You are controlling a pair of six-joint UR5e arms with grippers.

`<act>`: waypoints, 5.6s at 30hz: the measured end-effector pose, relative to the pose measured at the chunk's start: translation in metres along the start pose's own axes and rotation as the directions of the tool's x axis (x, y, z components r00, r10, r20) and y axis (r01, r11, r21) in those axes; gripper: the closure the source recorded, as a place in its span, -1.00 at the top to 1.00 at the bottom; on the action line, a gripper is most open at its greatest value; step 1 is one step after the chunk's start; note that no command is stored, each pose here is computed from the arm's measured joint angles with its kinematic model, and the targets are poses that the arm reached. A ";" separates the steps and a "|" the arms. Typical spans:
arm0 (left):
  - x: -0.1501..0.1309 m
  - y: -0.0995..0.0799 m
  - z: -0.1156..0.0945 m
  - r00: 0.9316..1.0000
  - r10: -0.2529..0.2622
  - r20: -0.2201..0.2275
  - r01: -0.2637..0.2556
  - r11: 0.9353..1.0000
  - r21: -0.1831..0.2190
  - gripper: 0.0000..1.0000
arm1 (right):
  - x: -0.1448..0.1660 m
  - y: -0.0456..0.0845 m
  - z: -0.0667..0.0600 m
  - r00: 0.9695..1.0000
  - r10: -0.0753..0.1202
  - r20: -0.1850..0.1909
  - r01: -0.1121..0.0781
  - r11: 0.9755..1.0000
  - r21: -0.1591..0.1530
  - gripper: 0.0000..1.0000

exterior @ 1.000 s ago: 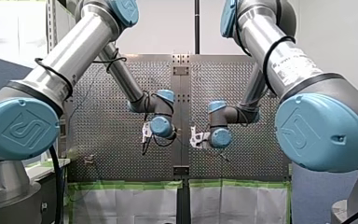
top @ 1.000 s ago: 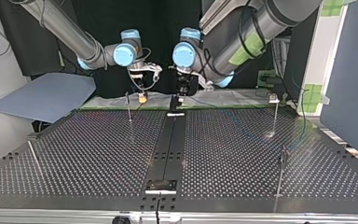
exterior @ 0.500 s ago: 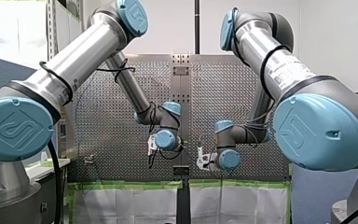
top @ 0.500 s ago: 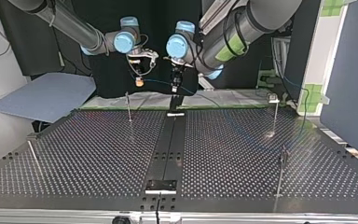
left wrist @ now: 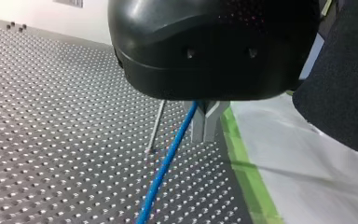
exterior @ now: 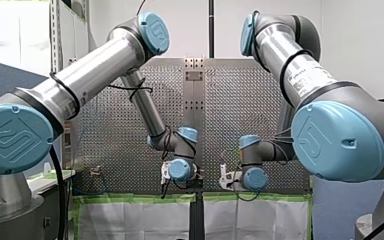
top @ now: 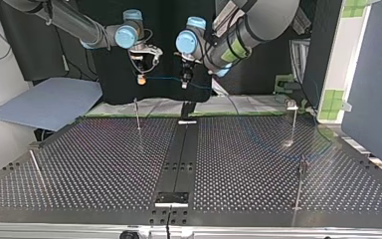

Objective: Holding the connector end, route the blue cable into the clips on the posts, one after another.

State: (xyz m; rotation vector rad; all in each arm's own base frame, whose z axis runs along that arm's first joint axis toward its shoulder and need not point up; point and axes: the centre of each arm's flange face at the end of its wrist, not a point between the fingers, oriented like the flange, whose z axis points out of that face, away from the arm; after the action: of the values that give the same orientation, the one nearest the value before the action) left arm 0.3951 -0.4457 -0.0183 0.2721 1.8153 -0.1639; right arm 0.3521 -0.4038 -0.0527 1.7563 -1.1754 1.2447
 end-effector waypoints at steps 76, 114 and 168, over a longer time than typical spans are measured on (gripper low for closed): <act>-0.002 -0.126 0.067 0.992 -0.044 0.121 0.052 0.997 -0.065 -1.00 | 0.010 0.148 0.052 0.989 0.090 -0.118 -0.071 0.985 0.155 -1.00; 0.033 -0.163 0.088 0.993 -0.019 0.121 0.022 1.000 -0.021 -1.00 | 0.032 0.177 0.078 0.984 0.073 -0.165 -0.052 0.990 0.128 -1.00; -0.002 -0.190 0.117 0.981 -0.030 0.193 0.028 1.000 0.015 -1.00 | 0.066 0.200 0.110 0.984 0.062 -0.167 -0.045 0.994 0.104 -1.00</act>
State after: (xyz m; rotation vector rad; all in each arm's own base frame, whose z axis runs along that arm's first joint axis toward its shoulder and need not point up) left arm 0.4533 -0.6588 -0.0521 0.2302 1.6261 -0.2145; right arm 0.2122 -0.5928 -0.0202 1.6610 -1.0838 1.4777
